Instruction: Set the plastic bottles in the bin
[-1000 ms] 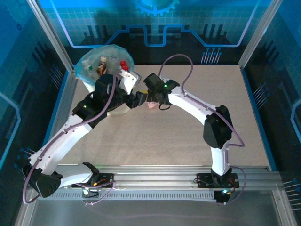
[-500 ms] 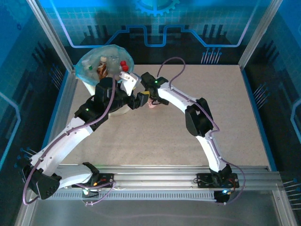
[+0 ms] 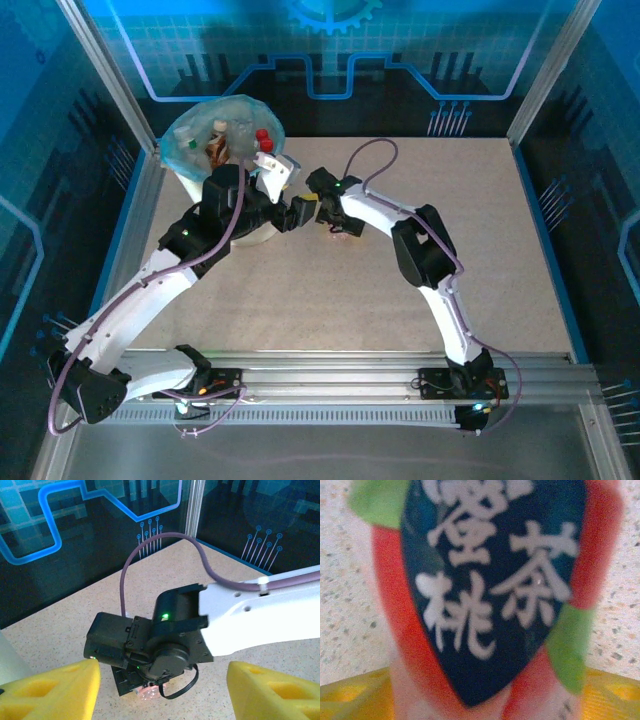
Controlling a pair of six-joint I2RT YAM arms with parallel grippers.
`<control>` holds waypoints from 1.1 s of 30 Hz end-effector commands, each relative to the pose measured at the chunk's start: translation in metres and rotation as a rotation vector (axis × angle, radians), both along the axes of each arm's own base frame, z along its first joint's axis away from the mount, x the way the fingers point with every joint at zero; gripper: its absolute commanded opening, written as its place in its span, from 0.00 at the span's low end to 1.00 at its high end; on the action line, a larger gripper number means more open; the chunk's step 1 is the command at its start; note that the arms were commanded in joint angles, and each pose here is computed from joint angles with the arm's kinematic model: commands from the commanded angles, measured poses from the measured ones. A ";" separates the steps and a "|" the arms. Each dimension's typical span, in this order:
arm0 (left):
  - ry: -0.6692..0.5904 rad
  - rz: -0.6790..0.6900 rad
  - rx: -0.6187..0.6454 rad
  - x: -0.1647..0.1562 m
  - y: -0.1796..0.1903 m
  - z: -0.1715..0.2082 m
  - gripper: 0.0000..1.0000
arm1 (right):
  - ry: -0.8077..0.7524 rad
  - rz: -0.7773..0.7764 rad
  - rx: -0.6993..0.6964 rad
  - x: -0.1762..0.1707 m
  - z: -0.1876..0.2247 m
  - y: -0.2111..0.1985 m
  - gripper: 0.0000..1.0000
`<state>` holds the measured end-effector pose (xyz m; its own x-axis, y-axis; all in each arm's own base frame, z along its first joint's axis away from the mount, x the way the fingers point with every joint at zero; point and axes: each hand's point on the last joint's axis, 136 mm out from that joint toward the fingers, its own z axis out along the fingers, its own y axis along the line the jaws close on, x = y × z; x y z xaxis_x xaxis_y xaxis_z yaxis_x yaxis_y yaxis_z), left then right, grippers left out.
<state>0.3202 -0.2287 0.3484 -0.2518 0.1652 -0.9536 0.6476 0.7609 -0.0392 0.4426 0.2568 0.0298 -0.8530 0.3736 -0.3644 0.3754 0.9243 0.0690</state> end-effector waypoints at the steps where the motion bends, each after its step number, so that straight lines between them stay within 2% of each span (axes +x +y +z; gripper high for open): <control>1: 0.011 0.017 -0.018 0.002 -0.001 0.004 0.69 | -0.033 0.030 0.028 0.000 0.027 -0.008 0.74; 9: 0.053 0.052 -0.051 0.004 0.002 0.009 0.71 | -0.090 0.178 0.083 -0.033 0.067 -0.011 0.65; 15: 0.191 0.103 -0.117 0.008 -0.001 0.015 0.72 | -0.157 0.353 0.137 -0.079 0.109 -0.012 0.65; 19: 0.313 0.092 -0.169 0.003 -0.008 0.022 0.73 | -0.278 0.509 0.181 -0.117 0.150 -0.011 0.66; 25: 0.446 0.036 -0.283 -0.010 -0.022 0.034 0.75 | -0.494 0.737 0.366 -0.173 0.209 -0.003 0.66; 28: 0.474 -0.021 -0.349 -0.015 -0.032 0.038 0.83 | -0.604 0.956 0.490 -0.209 0.233 0.014 0.69; 33: 0.518 0.001 -0.393 -0.016 -0.031 0.032 0.83 | -0.691 0.994 0.518 -0.230 0.254 0.006 0.67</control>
